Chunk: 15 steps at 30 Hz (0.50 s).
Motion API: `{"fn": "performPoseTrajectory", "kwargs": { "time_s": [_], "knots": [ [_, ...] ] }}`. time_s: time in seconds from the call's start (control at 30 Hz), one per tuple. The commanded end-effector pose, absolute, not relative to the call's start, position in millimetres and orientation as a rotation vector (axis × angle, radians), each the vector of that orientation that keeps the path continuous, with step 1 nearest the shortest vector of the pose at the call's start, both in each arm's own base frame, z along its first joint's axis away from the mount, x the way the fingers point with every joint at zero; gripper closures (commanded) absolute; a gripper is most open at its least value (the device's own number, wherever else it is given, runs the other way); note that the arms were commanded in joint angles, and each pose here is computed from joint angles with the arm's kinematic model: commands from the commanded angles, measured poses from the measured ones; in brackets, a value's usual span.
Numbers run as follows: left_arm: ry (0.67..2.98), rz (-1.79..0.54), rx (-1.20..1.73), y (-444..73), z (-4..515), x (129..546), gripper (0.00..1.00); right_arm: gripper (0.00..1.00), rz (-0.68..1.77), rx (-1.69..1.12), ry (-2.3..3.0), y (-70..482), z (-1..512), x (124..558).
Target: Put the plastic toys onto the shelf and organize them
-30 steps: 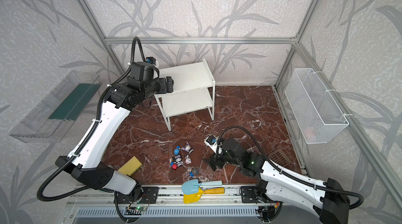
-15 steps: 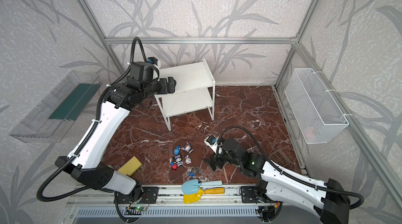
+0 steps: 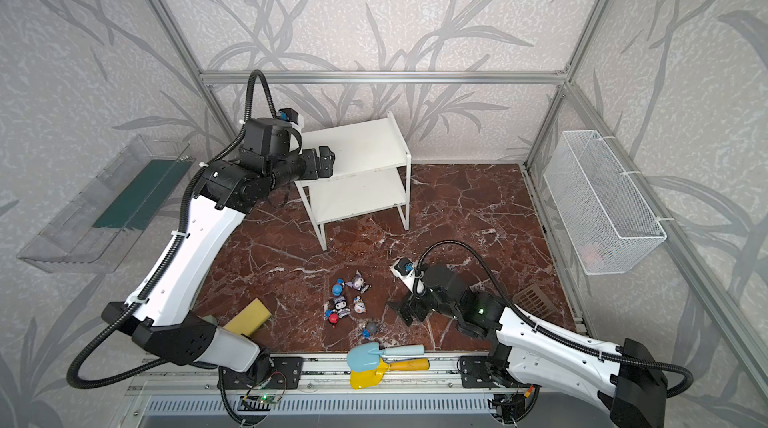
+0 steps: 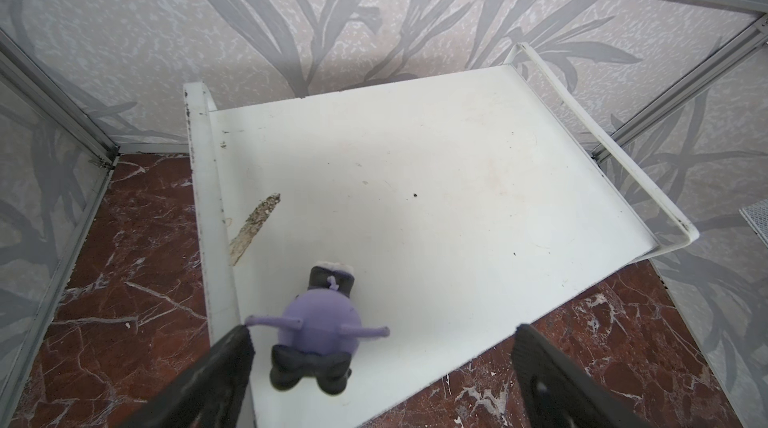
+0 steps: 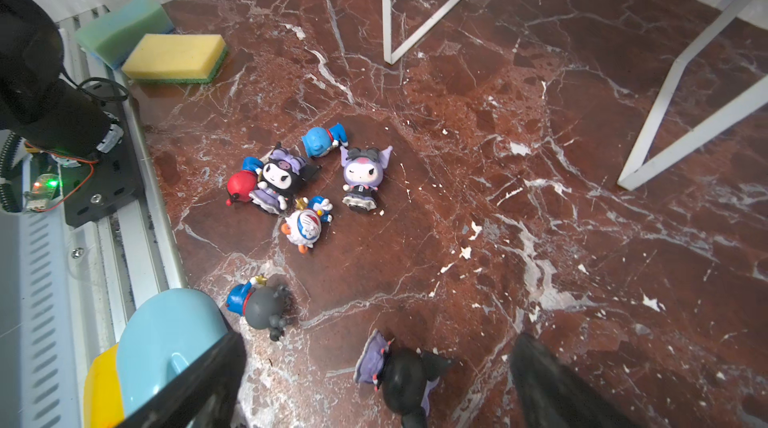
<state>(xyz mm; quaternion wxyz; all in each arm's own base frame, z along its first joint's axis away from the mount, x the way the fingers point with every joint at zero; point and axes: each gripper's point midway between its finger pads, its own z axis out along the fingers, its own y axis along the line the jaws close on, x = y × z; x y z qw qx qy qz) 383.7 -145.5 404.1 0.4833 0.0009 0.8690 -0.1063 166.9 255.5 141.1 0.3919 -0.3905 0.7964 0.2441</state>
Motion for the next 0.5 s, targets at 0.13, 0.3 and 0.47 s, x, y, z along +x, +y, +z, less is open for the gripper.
{"fn": "performPoseTrajectory", "kwargs": {
  "time_s": [0.13, 0.3, 0.47],
  "knots": [
    [2.069, -0.183, 0.016, -127.2, 425.6, 367.7, 0.01, 0.01, 0.557, -0.814, 2.271, 238.6, 114.9, 168.5],
    [2.063, 0.006, 0.062, -93.9, 429.8, 342.1, 0.01, 0.00, 0.552, -0.726, 2.404, 232.6, 89.7, 156.0],
    [2.070, 0.069, 0.150, -74.3, 422.8, 302.8, 0.01, 0.00, 0.614, -0.701, 2.492, 239.3, 76.7, 137.8]
  ]
}}
